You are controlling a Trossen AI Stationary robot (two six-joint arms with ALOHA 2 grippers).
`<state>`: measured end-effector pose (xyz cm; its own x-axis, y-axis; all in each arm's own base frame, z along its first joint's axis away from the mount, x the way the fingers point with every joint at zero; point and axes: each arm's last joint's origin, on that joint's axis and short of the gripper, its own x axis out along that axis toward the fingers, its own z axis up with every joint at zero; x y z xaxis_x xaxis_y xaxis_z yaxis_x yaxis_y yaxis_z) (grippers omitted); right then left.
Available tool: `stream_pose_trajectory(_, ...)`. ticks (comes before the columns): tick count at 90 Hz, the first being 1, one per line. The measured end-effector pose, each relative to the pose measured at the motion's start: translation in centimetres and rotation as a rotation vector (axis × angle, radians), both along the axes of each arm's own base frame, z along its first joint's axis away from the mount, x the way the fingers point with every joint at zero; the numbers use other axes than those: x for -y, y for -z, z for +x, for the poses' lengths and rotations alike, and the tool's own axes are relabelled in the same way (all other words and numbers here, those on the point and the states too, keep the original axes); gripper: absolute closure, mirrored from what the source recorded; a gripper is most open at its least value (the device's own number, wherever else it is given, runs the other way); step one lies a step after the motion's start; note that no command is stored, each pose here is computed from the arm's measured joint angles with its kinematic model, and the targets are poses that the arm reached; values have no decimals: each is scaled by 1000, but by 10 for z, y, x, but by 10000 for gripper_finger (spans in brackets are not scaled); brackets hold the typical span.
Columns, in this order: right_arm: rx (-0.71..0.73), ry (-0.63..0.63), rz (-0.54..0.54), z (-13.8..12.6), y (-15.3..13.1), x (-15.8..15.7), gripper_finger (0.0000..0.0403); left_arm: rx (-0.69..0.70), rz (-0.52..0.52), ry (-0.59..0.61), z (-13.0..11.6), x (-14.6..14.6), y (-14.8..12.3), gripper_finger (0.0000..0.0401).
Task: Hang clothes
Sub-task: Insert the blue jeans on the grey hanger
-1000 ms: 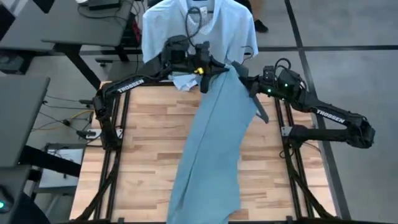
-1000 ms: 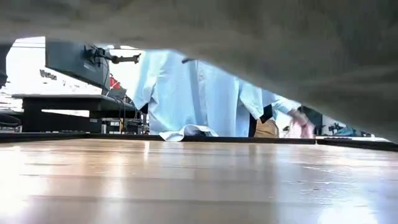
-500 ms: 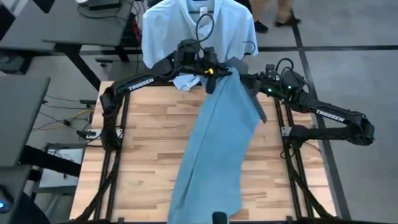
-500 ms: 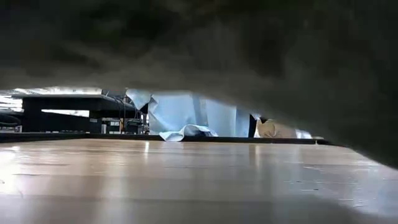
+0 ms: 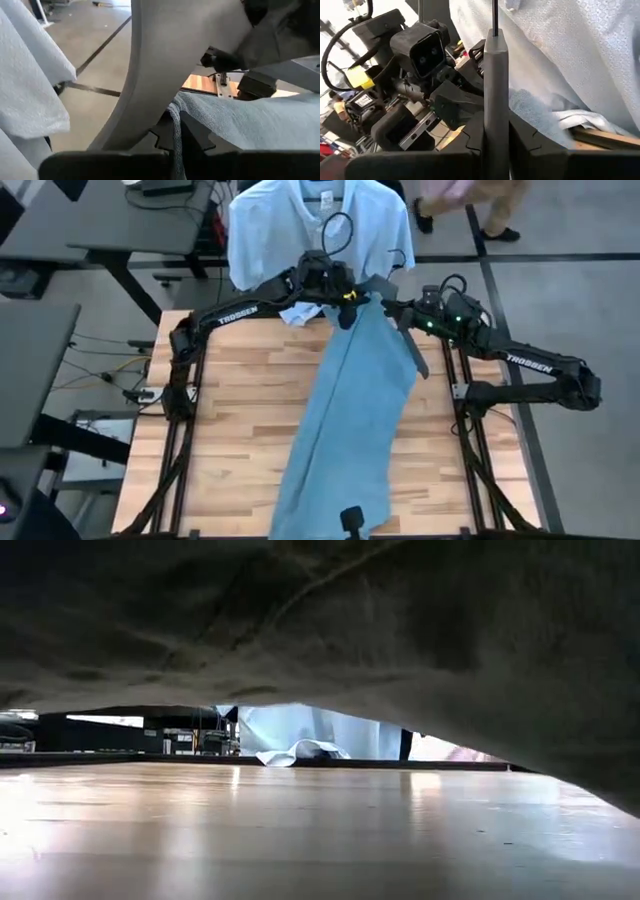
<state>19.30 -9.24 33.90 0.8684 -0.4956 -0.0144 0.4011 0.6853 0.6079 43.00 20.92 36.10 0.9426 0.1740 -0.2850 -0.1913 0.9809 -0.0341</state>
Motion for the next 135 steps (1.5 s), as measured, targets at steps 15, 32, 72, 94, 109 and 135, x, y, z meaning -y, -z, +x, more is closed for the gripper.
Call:
stream_pose_trajectory(15,-32,-31,17,5,5,1,375,-100,82,129,3,14,10,401)
stream_pose_trajectory(32,-47,-47,25,5,7,1,375,-142,106,107,5,20,13,372)
stream_pose_trajectory(72,-58,-31,72,6,11,4,375,-189,330,108,9,33,9,256)
stream_pose_trajectory(94,-60,-43,93,5,12,6,375,-225,459,120,13,48,7,259)
stream_pose_trajectory(109,-57,-48,94,5,11,6,375,-264,654,214,17,60,7,259)
stream_pose_trajectory(135,-59,-56,94,5,11,6,375,-315,992,379,23,78,8,259)
